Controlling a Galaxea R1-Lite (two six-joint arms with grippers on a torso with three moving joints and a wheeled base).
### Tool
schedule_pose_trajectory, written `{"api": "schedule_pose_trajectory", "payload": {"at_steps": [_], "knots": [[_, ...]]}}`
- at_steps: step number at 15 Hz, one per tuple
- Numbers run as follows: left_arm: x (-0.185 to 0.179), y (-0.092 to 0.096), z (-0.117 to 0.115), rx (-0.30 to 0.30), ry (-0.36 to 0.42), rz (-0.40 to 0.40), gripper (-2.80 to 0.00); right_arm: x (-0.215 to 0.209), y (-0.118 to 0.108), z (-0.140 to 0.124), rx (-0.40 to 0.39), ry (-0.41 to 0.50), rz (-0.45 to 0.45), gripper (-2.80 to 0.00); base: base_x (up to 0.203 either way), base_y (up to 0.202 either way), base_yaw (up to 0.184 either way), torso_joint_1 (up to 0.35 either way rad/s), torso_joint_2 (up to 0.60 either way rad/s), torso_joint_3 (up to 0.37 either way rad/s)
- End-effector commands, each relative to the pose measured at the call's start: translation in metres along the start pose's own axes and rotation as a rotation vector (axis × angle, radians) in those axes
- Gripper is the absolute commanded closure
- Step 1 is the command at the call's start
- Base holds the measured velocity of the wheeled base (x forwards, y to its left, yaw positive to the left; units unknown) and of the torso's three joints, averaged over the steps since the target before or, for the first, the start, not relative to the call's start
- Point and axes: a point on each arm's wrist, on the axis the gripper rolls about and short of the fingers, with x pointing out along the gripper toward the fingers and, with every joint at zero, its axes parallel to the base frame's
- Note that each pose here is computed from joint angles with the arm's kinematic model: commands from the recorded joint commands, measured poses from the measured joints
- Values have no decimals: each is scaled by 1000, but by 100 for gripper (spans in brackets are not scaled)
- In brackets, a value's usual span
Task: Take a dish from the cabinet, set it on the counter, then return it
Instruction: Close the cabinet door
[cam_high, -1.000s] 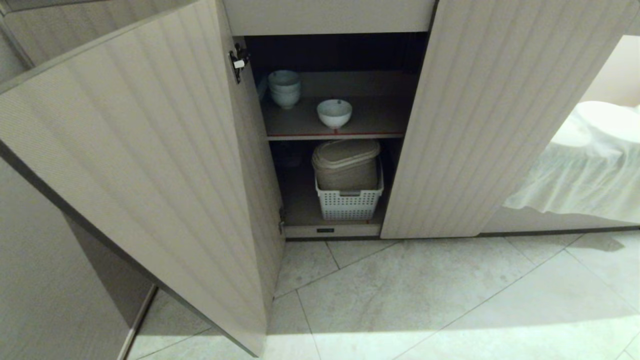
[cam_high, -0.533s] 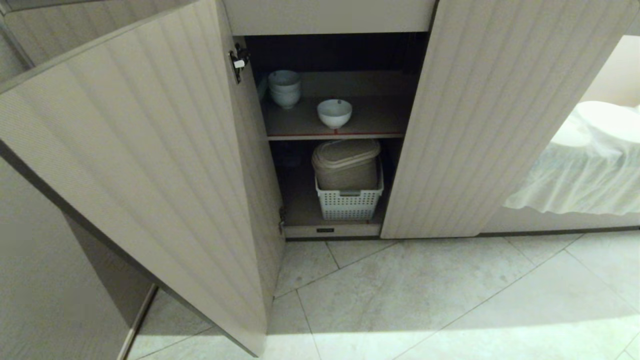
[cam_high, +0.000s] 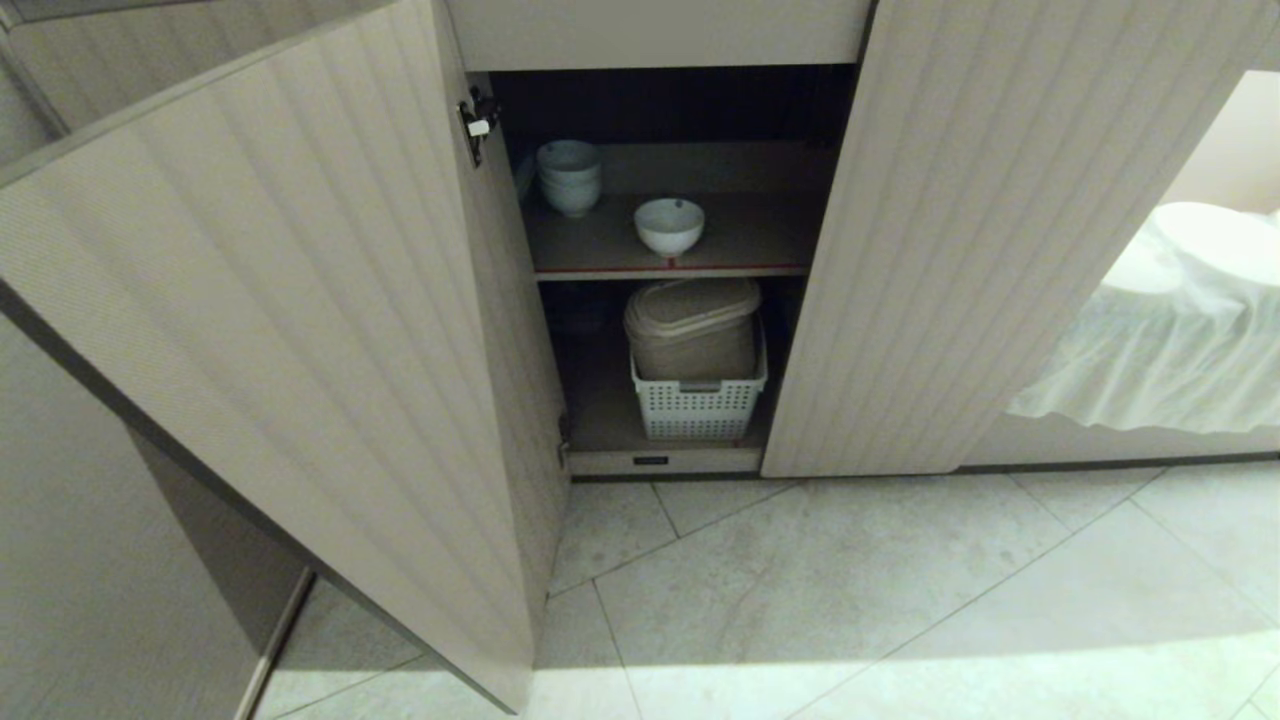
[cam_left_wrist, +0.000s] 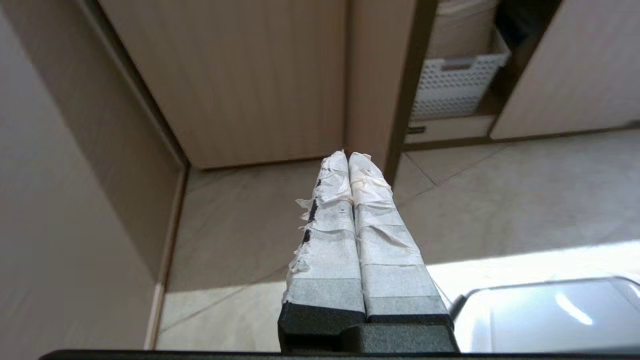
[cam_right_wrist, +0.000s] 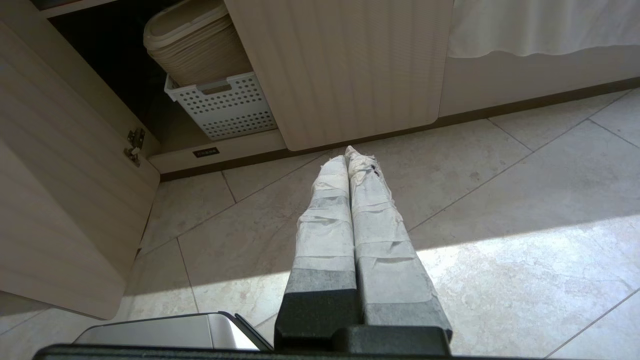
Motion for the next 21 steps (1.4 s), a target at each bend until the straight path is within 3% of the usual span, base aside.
{"api": "schedule_pose_trajectory", "payload": {"at_steps": [1,7,14,18,21], "knots": [[-1,0,2,-2,7,-10,0,0,0,0,1,0,0,0,0,0,0,0,0,0],[1,0,4,-5,30,0,0,0,0,0,1,0,0,0,0,0,0,0,0,0],[5,1,23,-13,56,3,0,0,0,0,1,0,0,0,0,0,0,0,0,0],[10,5,40,-23,75,115,0,0,0,0,1,0,2,0,0,0,0,0,0,0],[18,7,53,-32,107,146,0,0,0,0,1,0,1,0,0,0,0,0,0,0]]}}
